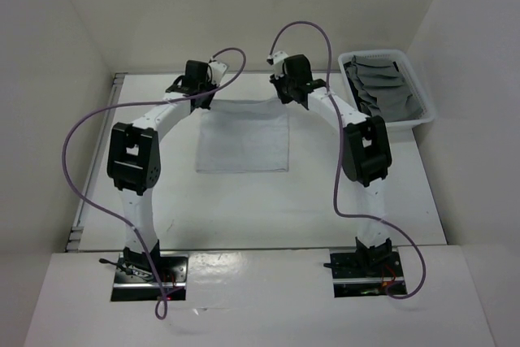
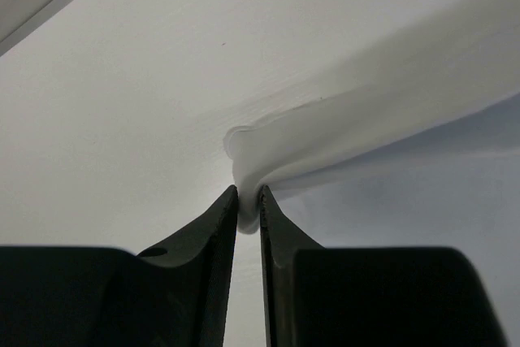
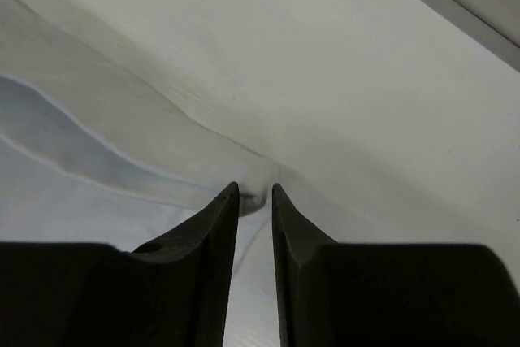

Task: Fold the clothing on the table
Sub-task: Flatten the skirt out

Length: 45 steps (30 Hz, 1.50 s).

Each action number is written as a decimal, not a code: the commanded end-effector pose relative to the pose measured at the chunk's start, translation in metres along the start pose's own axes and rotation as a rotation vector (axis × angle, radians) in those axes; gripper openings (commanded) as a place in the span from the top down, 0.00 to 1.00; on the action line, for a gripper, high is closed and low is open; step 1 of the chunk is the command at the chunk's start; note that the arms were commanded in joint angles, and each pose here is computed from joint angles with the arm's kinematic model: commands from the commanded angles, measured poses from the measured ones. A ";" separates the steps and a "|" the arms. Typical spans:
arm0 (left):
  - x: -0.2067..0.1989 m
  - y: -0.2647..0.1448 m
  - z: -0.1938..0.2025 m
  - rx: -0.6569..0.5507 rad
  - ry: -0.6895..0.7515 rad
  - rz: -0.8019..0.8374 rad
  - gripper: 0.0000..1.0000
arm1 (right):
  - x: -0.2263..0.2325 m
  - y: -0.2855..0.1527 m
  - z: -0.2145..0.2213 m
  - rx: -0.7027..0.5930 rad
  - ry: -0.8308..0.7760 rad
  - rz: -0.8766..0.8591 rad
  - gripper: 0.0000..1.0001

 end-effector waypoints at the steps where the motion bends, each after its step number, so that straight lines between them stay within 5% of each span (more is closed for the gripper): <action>1: 0.014 0.014 -0.015 -0.055 -0.038 -0.059 0.76 | -0.012 0.009 -0.021 -0.054 0.025 0.059 0.71; 16: 0.062 0.026 -0.032 -0.088 -0.168 -0.161 0.61 | -0.061 0.030 -0.033 -0.057 0.142 0.260 0.66; 23: 0.047 0.015 -0.019 -0.031 -0.154 -0.035 0.48 | -0.062 0.024 -0.036 -0.024 0.112 0.254 0.63; 29: 0.030 -0.031 0.012 0.060 -0.139 0.029 0.21 | -0.003 -0.025 -0.032 -0.010 -0.080 0.166 0.38; 32: 0.015 -0.055 0.033 0.114 -0.150 0.089 0.12 | 0.028 -0.036 -0.015 0.005 -0.169 0.166 0.37; 40: -0.030 -0.102 0.070 0.116 -0.025 0.109 0.06 | 0.046 -0.052 0.026 0.118 -0.164 0.107 0.37; 45: -0.043 -0.089 0.090 0.203 -0.047 0.129 0.06 | 0.051 -0.055 0.048 0.169 -0.177 0.093 0.37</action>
Point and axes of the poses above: each gripper's point midway between its finger pads, its own y axis out along the fingers, its own x axis along the line the jaws close on, z = x × y, the point moved 4 cm from there along -y, back along the fingers, and after that the axes turned 3 degrees about y, right-handed, at the moved point
